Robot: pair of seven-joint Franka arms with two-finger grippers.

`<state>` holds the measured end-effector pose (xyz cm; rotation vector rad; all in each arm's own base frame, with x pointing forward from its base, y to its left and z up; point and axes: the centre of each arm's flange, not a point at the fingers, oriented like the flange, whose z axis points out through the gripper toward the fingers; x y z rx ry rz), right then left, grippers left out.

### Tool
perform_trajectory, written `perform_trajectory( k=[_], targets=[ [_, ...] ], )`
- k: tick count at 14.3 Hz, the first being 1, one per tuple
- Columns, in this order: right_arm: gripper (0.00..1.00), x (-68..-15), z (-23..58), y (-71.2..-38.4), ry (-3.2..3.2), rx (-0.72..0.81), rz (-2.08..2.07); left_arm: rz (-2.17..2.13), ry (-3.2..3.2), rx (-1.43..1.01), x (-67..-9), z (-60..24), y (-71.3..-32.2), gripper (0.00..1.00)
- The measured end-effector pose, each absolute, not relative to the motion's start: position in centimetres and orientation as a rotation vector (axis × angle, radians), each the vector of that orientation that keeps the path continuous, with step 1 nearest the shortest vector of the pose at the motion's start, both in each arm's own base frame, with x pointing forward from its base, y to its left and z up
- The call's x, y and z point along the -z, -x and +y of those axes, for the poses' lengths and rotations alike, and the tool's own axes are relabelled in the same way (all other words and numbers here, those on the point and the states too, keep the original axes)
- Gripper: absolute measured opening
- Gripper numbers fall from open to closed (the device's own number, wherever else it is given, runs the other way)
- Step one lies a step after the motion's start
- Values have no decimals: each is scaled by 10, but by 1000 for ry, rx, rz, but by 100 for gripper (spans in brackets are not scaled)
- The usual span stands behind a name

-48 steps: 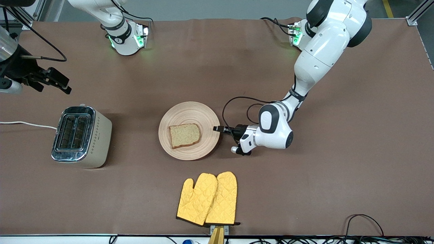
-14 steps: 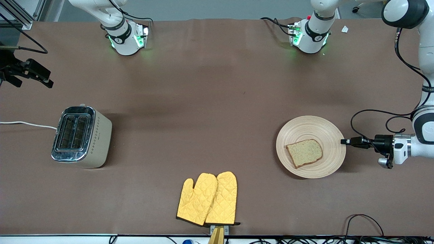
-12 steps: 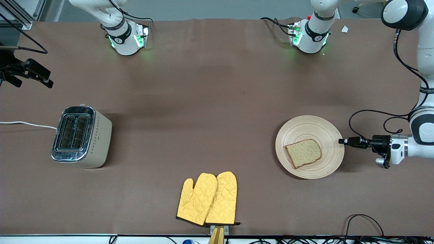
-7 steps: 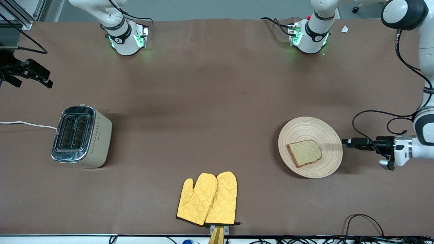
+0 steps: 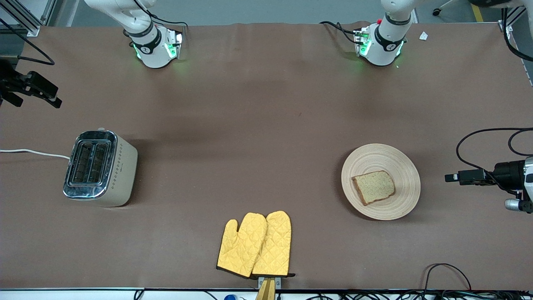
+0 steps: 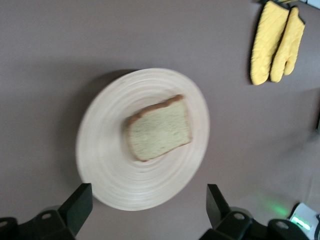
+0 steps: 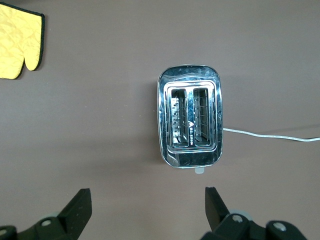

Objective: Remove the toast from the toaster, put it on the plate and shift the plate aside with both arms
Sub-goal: 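Open the left gripper and withdraw it from the plate rim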

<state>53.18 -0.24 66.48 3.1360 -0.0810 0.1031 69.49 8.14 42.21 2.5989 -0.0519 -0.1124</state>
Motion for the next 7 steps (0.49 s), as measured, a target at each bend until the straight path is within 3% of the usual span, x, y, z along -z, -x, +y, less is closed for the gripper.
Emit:
perform_trajectory(
  k=[4,7],
  targets=[
    [100,-664,-5,-532,-3136,-95,-88,-206,-2853,37,-517,-65,-682,100],
    [100,-663,-5,-532,-3136,-92,-89,-226,-2965,-24,-546,-87,-671,100]
  ],
)
